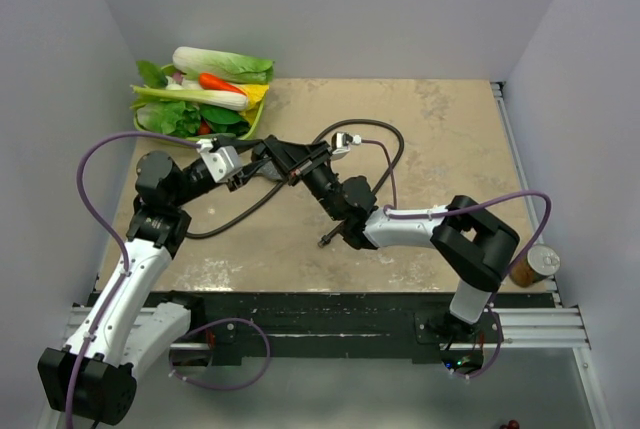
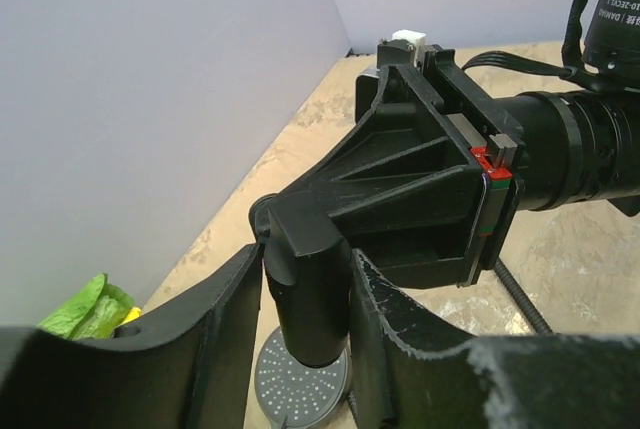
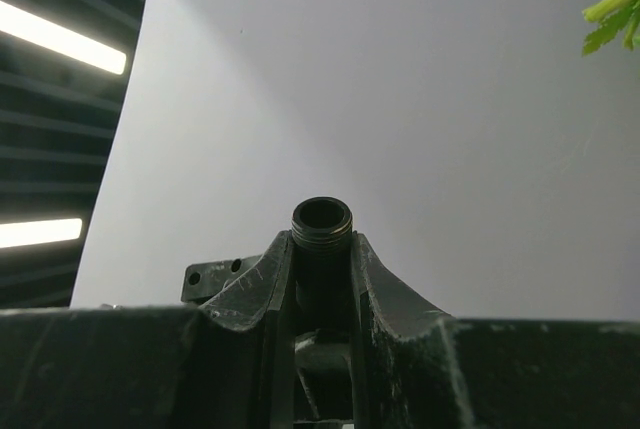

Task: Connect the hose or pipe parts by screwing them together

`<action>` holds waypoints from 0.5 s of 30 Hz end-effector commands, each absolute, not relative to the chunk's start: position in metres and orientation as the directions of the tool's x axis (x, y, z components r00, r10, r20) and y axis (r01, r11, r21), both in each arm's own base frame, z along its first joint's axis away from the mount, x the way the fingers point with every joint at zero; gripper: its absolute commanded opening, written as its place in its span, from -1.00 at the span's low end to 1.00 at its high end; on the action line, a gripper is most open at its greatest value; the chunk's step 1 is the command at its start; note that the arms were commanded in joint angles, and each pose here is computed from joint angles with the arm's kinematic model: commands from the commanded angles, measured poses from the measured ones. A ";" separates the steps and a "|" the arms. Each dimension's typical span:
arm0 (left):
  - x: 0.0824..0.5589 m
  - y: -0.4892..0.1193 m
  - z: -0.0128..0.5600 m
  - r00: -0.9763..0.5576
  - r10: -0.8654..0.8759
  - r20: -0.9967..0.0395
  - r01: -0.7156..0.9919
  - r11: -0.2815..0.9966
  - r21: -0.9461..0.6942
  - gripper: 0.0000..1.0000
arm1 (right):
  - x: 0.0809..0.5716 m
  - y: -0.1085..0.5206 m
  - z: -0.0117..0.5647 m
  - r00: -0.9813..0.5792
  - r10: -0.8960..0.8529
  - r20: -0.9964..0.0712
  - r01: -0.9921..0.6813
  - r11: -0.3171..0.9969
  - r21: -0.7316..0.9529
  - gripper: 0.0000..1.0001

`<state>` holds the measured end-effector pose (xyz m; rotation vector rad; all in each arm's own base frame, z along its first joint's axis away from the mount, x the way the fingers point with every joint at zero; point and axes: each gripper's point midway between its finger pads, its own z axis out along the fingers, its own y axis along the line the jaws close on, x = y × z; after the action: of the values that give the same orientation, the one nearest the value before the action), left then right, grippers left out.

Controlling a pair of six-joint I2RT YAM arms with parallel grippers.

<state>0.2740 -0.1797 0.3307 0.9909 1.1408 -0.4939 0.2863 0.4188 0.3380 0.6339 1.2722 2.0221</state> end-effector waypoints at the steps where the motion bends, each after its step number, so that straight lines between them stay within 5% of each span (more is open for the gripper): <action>1: 0.267 -0.184 0.359 0.473 0.125 -0.872 0.740 0.481 0.471 -0.26 | 0.242 0.372 0.422 -0.720 0.676 0.160 -0.438 -0.621 0.650 -1.00; 5: 0.271 -0.182 0.360 0.472 0.144 -0.870 0.729 0.491 0.477 -1.00 | 0.229 0.378 0.417 -0.759 0.639 0.124 -0.419 -0.625 0.658 -0.95; 12: 0.271 -0.186 0.345 0.395 0.169 -0.903 0.786 0.447 0.427 -1.00 | 0.211 0.371 0.383 -0.796 0.600 0.075 -0.368 -0.578 0.728 -0.55; 14: 0.271 -0.188 0.337 0.325 0.177 -0.929 0.829 0.419 0.370 -1.00 | 0.211 0.361 0.370 -0.794 0.605 0.049 -0.363 -0.538 0.761 0.06; 15: 0.271 -0.187 0.333 0.284 0.181 -0.942 0.847 0.412 0.335 -1.00 | 0.205 0.359 0.368 -0.808 0.590 0.015 -0.369 -0.525 0.767 0.94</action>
<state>0.2673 -0.1872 0.3006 1.0520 1.2750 -0.6015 0.2638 0.4034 0.2954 0.6377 1.3915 2.0455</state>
